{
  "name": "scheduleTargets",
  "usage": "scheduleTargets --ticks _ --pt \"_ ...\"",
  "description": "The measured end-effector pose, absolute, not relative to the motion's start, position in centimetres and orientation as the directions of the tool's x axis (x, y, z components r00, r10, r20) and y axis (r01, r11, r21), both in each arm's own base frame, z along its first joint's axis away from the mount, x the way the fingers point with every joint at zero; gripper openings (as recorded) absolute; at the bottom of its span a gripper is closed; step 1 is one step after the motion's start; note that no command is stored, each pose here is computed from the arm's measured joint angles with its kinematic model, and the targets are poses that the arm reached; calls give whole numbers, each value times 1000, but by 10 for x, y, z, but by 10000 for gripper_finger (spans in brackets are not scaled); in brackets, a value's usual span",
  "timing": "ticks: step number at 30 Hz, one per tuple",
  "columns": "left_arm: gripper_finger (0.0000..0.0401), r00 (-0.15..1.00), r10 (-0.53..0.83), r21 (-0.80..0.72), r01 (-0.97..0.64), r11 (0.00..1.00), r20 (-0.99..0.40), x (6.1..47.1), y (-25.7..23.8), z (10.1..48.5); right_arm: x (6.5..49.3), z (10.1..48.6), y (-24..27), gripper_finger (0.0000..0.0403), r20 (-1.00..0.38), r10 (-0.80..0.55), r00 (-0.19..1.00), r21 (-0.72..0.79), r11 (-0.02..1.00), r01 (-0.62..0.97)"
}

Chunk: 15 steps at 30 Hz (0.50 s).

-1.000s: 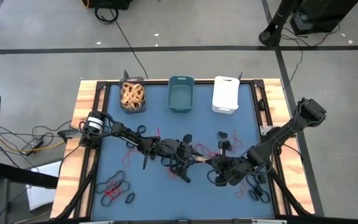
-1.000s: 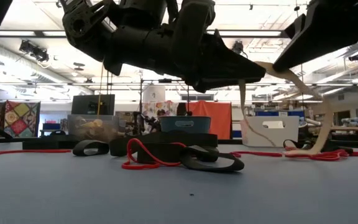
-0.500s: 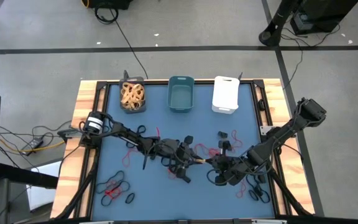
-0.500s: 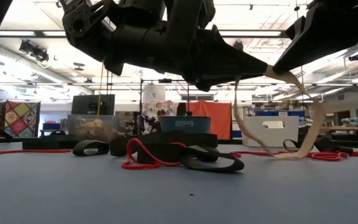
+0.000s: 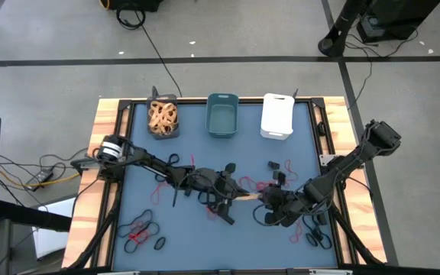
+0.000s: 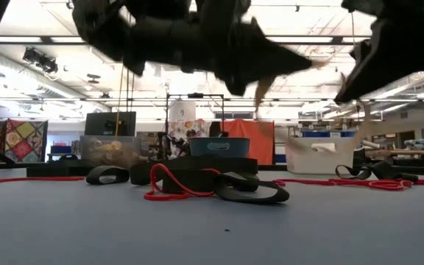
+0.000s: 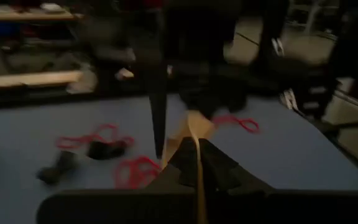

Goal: Sort rubber bands into baskets
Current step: Put the yellow rubber band into the black bin

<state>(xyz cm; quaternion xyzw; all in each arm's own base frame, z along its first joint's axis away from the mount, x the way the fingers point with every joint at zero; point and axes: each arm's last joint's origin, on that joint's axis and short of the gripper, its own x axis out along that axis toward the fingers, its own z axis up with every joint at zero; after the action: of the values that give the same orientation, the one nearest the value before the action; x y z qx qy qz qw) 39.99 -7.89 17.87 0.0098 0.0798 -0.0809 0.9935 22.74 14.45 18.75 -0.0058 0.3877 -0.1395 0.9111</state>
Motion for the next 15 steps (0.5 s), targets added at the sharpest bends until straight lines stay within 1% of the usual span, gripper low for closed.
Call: scheduleTargets --ticks 2,5,8,12,15 --pt "3 983 -92 18 96 995 -161 395 -76 193 221 180 143 134 -706 -284 648 -109 949 296" --pt "2 977 33 67 -19 998 -211 386 -71 210 210 163 138 148 -708 -315 632 -99 930 353" --pt "2 957 147 104 -125 987 -249 374 -65 227 200 146 132 151 -717 -326 616 -78 916 394" --pt "2 899 315 184 -269 945 -305 356 -54 244 191 130 125 149 -724 -320 611 -24 897 441" --pt "3 843 388 244 -314 918 -373 346 -36 248 189 124 124 149 -725 -292 623 14 899 437"
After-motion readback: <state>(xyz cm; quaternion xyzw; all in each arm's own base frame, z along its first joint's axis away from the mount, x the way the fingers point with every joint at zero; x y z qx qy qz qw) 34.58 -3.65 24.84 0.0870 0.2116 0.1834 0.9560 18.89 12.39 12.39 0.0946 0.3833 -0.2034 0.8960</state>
